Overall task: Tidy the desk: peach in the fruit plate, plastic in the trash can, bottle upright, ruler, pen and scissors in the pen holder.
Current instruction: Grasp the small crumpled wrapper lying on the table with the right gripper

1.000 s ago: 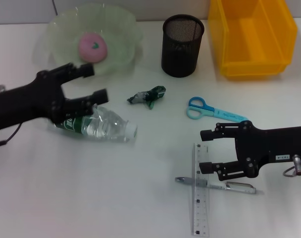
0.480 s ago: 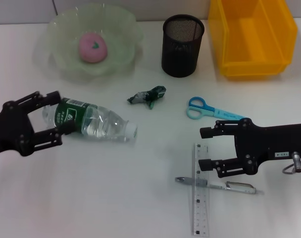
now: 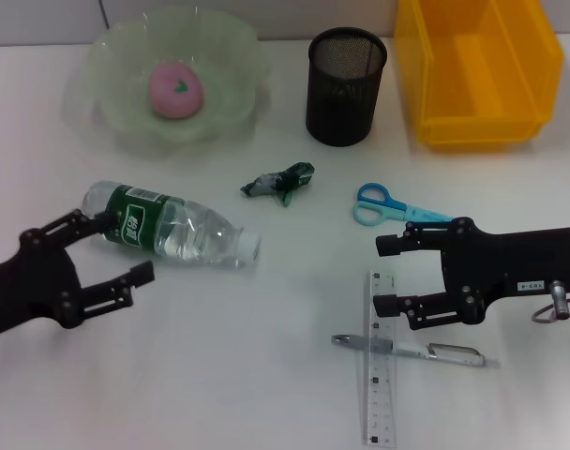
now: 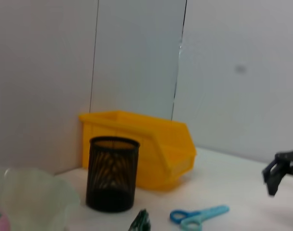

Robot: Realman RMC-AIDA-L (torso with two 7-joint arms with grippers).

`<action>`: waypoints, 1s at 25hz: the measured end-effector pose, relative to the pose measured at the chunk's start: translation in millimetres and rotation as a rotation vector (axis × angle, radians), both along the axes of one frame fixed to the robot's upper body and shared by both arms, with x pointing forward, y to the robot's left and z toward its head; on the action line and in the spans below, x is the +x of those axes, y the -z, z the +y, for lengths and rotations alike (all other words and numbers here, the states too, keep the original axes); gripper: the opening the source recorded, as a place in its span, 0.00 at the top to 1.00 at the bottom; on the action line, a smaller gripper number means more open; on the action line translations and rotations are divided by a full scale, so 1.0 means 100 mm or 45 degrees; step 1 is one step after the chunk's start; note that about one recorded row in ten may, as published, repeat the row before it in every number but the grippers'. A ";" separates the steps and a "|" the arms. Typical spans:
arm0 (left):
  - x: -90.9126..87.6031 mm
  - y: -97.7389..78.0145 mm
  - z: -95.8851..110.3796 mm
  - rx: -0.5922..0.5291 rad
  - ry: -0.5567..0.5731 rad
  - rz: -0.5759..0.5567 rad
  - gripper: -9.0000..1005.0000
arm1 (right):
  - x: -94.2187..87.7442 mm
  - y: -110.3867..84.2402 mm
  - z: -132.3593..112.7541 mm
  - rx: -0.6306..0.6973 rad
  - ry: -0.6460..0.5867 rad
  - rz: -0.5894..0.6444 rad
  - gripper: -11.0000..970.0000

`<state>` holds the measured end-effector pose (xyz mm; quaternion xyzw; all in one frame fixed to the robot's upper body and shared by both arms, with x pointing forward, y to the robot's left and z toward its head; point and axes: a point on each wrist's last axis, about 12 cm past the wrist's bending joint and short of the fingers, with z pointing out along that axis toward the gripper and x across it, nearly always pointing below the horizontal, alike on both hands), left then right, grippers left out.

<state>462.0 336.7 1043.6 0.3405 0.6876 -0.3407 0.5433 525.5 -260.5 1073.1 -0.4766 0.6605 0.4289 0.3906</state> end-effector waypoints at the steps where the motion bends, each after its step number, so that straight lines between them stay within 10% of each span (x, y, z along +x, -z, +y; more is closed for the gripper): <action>1: 0.00 0.03 -0.02 0.014 -0.010 -0.001 0.16 | 0.00 0.00 0.00 0.000 0.001 -0.001 0.18; 25: -0.06 0.22 -0.12 0.097 -0.036 0.014 0.16 | 0.04 -0.03 0.00 0.006 0.018 0.008 0.19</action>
